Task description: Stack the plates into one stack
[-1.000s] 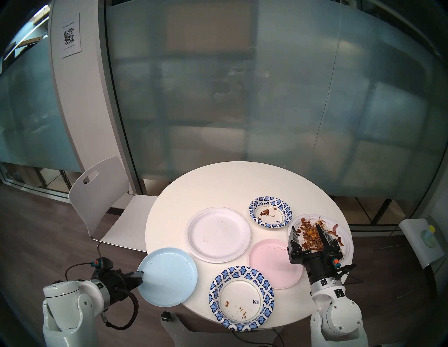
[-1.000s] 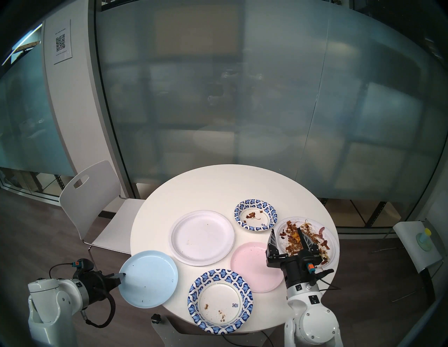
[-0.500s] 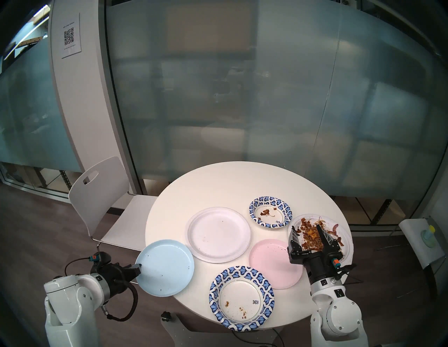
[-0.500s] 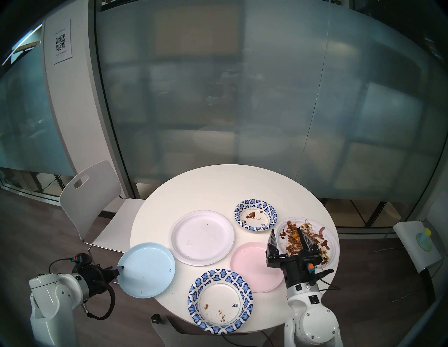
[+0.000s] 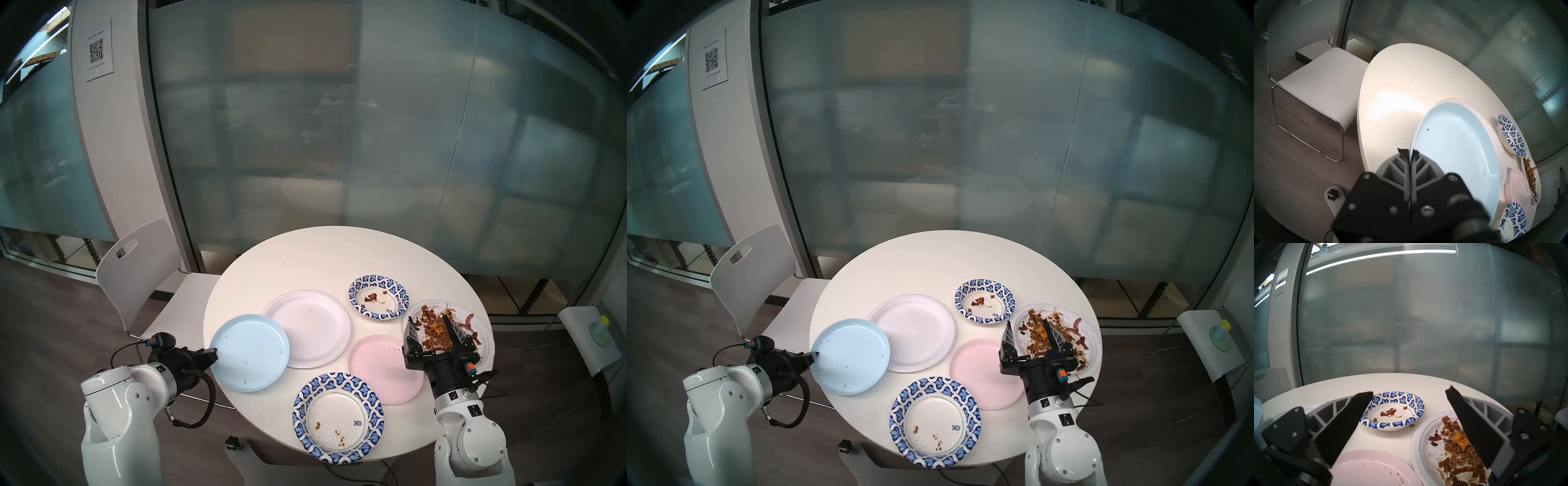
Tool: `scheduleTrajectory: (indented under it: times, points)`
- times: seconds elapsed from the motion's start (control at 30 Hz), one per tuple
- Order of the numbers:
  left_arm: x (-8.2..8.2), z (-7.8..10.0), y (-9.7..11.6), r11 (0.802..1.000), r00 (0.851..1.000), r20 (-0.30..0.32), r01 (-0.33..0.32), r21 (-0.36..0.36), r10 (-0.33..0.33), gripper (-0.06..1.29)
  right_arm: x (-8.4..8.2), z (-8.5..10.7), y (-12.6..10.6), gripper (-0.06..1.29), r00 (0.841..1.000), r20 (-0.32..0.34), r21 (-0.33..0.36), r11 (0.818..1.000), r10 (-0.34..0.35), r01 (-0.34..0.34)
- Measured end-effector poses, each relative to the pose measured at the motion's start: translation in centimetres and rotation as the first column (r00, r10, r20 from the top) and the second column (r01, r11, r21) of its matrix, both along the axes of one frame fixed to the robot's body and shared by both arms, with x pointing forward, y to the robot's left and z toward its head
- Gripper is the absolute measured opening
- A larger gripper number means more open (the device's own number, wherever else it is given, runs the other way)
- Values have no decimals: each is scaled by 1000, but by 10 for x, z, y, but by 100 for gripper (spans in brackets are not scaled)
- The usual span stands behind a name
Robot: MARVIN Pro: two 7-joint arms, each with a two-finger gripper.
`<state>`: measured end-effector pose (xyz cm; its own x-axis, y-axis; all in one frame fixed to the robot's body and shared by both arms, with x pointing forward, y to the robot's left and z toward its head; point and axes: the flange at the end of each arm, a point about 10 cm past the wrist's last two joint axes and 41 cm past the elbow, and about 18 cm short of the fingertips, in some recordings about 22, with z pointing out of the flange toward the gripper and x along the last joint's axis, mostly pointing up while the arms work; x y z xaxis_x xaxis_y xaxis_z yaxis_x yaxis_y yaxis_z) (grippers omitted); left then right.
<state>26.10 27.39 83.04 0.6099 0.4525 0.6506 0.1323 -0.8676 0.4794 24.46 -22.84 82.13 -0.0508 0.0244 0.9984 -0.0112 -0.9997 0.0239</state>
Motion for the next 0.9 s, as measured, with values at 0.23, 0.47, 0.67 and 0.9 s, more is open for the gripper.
scheduleTrajectory:
  times: [0.23, 0.47, 0.67, 0.9]
  points:
    - [26, 5, -32, 999, 999, 15, 36, -16, -36, -1, 0, 0, 0, 122, 1000, 0, 0, 1000, 0, 0]
    - [50, 3, -55, 999, 999, -7, 44, -10, -44, -1, 0, 0, 0, 122, 1000, 0, 0, 1000, 0, 0]
    - [64, -5, -62, 1000, 998, -49, 24, -3, -25, -1, 0, 0, 0, 122, 1000, 0, 0, 1000, 0, 0]
    - [76, -10, -73, 1000, 996, -88, 16, -3, -16, -1, 0, 0, 0, 122, 1000, -1, 0, 1000, 0, 0]
